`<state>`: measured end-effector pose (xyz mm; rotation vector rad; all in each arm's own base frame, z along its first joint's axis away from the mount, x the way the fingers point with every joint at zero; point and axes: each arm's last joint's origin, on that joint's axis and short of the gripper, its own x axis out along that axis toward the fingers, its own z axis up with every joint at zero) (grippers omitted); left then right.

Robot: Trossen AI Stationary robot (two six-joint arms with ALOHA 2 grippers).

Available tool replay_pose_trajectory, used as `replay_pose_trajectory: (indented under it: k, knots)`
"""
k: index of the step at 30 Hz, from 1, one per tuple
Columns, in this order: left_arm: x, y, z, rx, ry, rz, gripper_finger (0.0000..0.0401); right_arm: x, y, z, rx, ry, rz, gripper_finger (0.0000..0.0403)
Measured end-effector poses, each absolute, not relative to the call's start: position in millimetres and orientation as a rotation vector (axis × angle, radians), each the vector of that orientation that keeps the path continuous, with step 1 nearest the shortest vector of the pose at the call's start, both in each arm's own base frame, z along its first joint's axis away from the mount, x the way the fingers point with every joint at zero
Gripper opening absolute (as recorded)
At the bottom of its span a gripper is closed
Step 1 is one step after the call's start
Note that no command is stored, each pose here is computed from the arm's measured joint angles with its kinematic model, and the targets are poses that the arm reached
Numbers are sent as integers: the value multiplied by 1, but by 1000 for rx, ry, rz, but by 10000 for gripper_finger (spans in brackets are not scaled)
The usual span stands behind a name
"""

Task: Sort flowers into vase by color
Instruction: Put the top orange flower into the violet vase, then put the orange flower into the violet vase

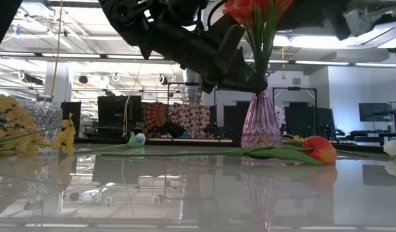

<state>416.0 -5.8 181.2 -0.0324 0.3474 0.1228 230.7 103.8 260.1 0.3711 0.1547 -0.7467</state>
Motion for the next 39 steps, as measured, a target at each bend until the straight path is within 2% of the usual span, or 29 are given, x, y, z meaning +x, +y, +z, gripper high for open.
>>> replay_pose_trajectory:
  k: [9, 17, 21, 26, 35, 39]
  knots:
    - [416, -6, 181, -40, 351, 125, 66, 252, 104, 229, 317, 271, -757, 17]
    - [415, -6, 179, -42, 375, 124, 66, 257, 107, 216, 296, 316, -753, 27]
    - [415, -6, 178, -43, 379, 124, 77, 255, 105, 226, 339, 315, -728, 59]
    - [415, -6, 178, -44, 380, 125, 104, 247, 100, 248, 382, 359, -609, 114]
    - [414, -5, 177, -40, 389, 138, 134, 222, 84, 277, 494, 521, -323, 253]
    - [412, -5, 179, 25, 401, 127, 155, 213, 81, 286, 519, 531, -260, 275]
